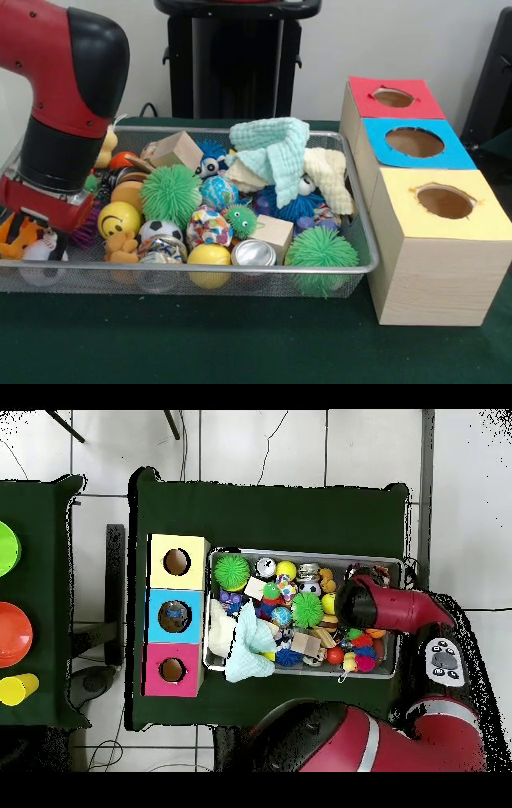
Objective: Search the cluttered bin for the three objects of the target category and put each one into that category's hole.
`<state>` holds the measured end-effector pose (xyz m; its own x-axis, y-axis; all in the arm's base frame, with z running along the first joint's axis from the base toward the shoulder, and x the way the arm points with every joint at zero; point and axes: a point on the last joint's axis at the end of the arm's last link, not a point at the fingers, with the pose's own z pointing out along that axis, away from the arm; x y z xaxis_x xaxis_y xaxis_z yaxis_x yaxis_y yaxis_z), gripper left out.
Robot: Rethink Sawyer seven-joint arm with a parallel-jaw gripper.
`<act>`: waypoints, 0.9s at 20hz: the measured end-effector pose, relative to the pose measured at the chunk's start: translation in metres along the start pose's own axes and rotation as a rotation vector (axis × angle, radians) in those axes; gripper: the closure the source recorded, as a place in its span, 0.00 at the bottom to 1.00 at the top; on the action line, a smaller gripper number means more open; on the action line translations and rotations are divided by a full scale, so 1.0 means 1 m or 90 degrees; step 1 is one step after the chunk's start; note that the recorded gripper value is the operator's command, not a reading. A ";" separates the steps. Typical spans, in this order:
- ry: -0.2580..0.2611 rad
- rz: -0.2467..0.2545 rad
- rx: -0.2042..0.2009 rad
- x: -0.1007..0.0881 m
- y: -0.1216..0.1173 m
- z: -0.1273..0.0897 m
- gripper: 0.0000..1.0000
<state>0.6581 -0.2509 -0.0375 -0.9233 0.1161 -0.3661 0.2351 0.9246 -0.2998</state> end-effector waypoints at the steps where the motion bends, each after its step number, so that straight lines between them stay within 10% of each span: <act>1: 0.009 0.014 -0.006 -0.002 -0.003 0.001 0.00; 8: 0.102 0.141 -0.062 -0.015 -0.043 0.012 0.00; 18: 0.150 0.171 -0.092 -0.021 -0.050 0.011 0.00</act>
<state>0.6694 -0.3032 -0.0247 -0.8829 0.4260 -0.1977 0.4487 0.8894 -0.0874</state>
